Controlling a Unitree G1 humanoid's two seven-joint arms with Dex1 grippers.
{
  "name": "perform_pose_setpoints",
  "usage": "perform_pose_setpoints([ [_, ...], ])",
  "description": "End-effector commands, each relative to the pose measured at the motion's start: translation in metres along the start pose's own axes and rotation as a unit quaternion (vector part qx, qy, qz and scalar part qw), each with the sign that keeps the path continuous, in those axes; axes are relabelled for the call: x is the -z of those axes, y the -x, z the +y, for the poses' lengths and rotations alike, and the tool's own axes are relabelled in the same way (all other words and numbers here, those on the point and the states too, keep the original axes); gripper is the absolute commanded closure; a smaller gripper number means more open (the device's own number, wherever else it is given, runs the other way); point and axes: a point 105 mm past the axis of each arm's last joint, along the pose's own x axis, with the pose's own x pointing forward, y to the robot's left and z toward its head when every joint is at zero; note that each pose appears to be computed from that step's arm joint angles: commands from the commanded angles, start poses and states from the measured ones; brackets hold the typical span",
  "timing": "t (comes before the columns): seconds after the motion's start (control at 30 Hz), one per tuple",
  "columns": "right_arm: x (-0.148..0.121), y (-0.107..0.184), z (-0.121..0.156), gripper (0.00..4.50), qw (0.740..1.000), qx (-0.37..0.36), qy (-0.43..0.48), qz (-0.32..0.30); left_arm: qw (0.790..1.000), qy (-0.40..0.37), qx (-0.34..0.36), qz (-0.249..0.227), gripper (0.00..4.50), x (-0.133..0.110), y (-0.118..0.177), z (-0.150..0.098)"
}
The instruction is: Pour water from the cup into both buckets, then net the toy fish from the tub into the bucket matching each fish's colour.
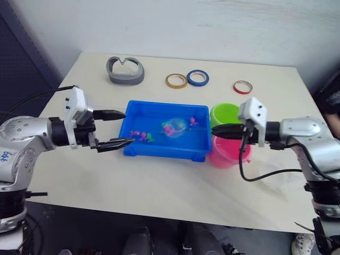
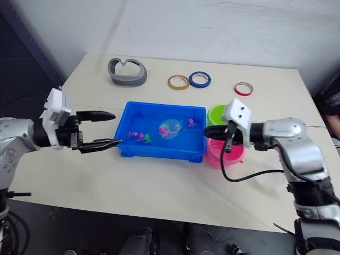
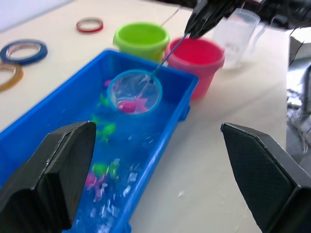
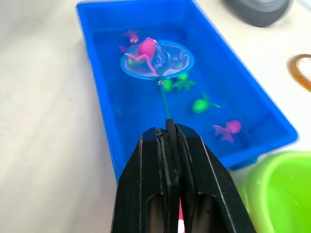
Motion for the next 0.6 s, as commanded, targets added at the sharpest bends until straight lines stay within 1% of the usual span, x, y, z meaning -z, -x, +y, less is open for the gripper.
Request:
perform_pose_setpoints([
  [0.03,-0.020,0.034,-0.003,4.50,0.998,0.062,0.010,-0.027,0.999,-0.001,0.030,-0.026,0.01,-0.010,-0.013,-0.001],
  [0.17,-0.016,0.066,0.002,4.50,0.993,0.118,0.009,-0.013,0.996,0.005,0.072,-0.043,0.01,-0.013,-0.029,-0.003],
  [0.27,-0.009,0.095,0.011,4.50,0.986,0.164,0.009,0.012,0.993,0.003,0.112,-0.047,0.01,-0.014,-0.043,-0.005],
  [0.33,-0.006,0.106,0.016,4.50,0.984,0.177,0.014,0.026,0.991,0.000,0.125,-0.042,0.01,-0.013,-0.048,-0.005],
  [0.4,-0.003,0.118,0.018,4.50,0.977,0.207,0.023,0.044,0.989,-0.009,0.140,-0.042,0.01,-0.011,-0.056,-0.004],
  [0.47,0.000,0.130,0.022,4.50,0.970,0.227,0.055,0.068,0.987,-0.015,0.153,-0.044,0.01,-0.011,-0.063,-0.003],
  [0.53,0.005,0.138,0.029,4.50,0.963,0.227,0.104,0.105,0.985,-0.020,0.162,-0.047,0.01,-0.011,-0.068,-0.002],
  [0.6,0.010,0.144,0.032,4.50,0.949,0.236,0.157,0.136,0.984,-0.024,0.168,-0.048,0.01,-0.011,-0.072,0.000],
])
